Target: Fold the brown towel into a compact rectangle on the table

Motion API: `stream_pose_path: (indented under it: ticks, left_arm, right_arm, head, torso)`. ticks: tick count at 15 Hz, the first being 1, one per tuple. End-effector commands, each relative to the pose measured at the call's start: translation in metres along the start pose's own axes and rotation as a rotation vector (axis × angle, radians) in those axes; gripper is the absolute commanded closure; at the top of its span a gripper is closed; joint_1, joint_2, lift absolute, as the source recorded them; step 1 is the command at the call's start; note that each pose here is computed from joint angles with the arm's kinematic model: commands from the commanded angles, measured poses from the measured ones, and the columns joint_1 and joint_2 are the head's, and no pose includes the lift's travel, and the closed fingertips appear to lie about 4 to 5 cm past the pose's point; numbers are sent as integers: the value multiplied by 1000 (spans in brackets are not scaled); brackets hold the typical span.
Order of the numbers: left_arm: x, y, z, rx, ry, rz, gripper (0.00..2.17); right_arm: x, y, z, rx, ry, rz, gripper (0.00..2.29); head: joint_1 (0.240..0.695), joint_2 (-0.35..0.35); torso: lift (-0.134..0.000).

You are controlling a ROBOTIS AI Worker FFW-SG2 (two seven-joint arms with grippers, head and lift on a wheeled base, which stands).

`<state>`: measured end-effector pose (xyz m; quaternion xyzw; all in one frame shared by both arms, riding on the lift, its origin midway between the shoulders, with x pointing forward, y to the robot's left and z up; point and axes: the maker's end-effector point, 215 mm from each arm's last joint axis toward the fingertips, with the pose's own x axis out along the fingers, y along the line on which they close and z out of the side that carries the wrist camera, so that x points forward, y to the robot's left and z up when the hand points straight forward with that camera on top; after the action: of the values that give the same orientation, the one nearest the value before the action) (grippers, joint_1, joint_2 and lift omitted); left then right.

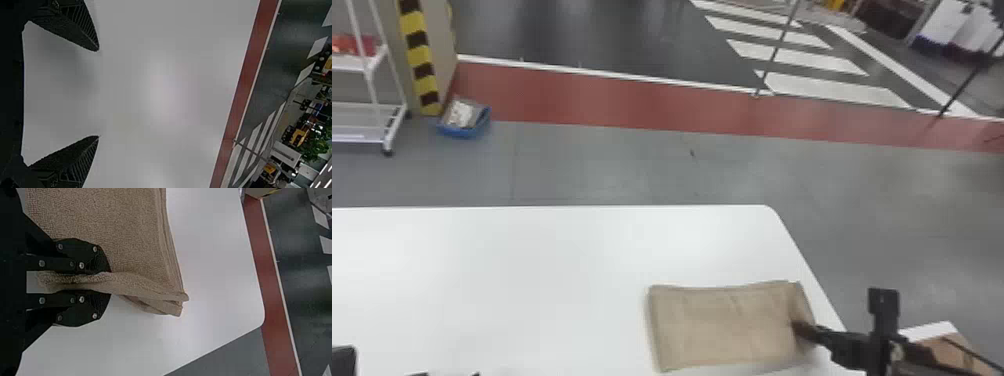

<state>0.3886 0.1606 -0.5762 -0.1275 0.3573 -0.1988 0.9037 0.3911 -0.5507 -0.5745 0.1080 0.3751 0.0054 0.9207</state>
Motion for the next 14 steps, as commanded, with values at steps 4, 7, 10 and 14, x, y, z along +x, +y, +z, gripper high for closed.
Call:
stream_pose_path:
  ticks: [4,7,10,14]
  left_arm:
    - [-2,1,0,0,-2,2,87]
    - [-2,1,0,-1,-3,3,87]
    - [-2,1,0,-1,-3,3,87]
    - [-3,3,1,-2,-5,7,87]
  right_arm:
    - [-35,37,47,147,-136,129,1798]
    - [-55,79,63,166,-160,208,1798]
    - [-62,137,74,106,-173,277,1794]
    - [-57,199,68,41,-119,343,1794]
  head:
    - [695,-350]
    - [695,-350]
    - [695,-350]
    - [695,-347]
  torso:
    - [0]
    - [0]
    - [0]
    - [0]
